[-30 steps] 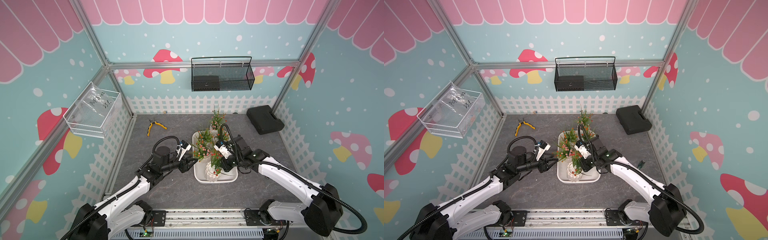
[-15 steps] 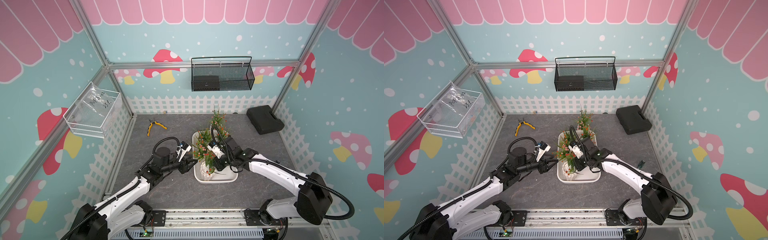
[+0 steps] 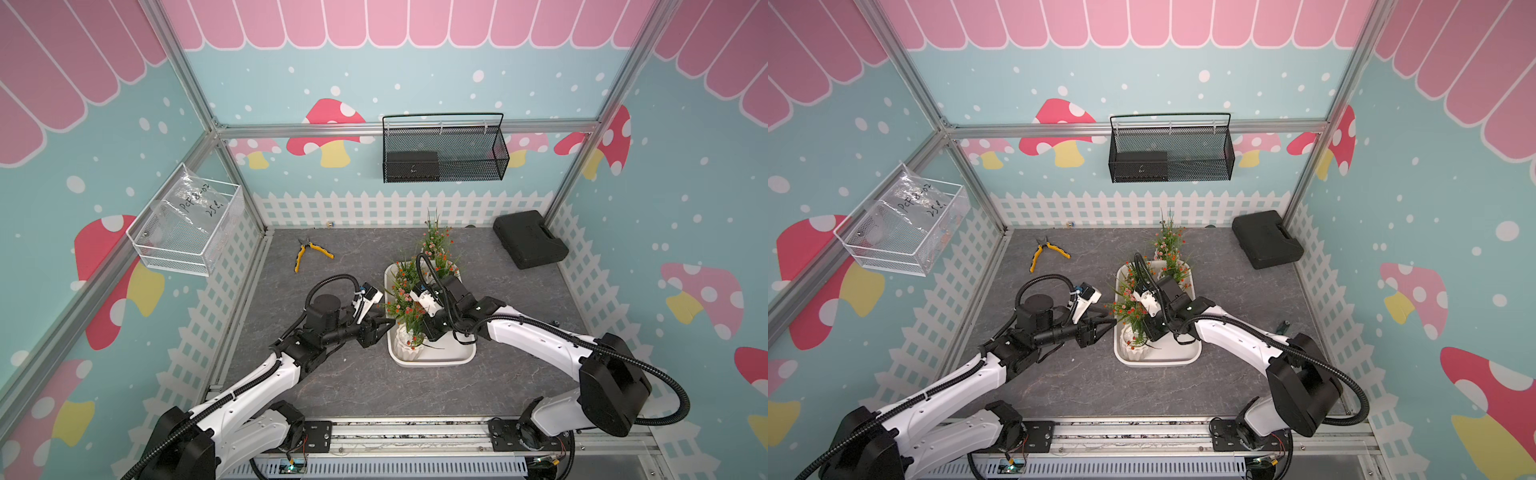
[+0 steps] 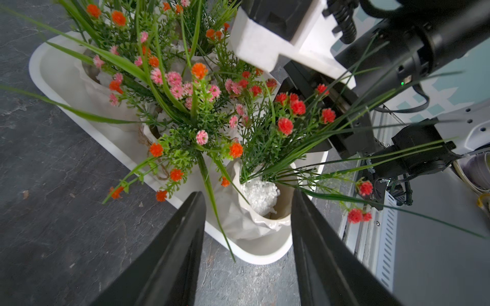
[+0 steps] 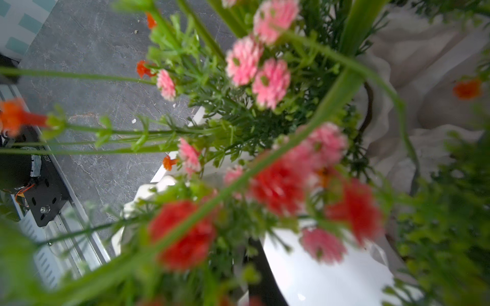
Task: Put the potted gypsophila into the storage box
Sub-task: Place the baby's breath potted plant at the storage box.
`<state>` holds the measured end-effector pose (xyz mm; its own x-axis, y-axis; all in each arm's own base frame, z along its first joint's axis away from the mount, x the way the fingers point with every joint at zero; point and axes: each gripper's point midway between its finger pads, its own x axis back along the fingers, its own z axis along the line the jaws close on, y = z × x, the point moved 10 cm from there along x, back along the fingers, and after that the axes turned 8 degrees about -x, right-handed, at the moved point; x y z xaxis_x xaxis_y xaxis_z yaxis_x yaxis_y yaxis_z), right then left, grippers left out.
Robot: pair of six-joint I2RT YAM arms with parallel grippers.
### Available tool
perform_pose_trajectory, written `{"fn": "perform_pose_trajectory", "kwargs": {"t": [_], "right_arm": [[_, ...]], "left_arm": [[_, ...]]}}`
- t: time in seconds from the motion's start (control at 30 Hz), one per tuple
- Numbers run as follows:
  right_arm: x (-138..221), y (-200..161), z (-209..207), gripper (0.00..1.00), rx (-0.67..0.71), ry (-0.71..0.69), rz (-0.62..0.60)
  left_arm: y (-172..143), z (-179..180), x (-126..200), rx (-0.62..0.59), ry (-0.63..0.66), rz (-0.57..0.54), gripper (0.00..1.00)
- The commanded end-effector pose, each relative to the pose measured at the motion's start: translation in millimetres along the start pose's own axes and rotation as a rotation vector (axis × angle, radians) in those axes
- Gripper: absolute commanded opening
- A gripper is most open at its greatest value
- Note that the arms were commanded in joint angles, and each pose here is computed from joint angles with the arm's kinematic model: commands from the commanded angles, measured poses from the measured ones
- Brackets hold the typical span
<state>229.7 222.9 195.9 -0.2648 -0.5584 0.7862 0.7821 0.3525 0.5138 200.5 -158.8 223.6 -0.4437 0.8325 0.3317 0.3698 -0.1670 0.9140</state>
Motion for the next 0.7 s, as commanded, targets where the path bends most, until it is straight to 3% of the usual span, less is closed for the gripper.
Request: {"fn": "perform_pose_trajectory", "kwargs": {"t": [0.0, 0.43, 0.67], "right_arm": [[-4.1, 5.4, 2.7, 0.11, 0.005, 0.018, -0.038], [-17.0, 2.9, -4.1, 0.22, 0.001, -0.017, -0.03], [3.8, 3.3, 3.6, 0.28, 0.038, 0.012, -0.034]], "left_arm": [[-4.2, 0.5, -1.1, -0.021, 0.003, 0.0, 0.53], [-5.7, 2.9, -3.2, -0.013, 0.02, 0.005, 0.53], [-4.5, 4.1, -3.6, -0.013, 0.034, 0.0, 0.53]]}}
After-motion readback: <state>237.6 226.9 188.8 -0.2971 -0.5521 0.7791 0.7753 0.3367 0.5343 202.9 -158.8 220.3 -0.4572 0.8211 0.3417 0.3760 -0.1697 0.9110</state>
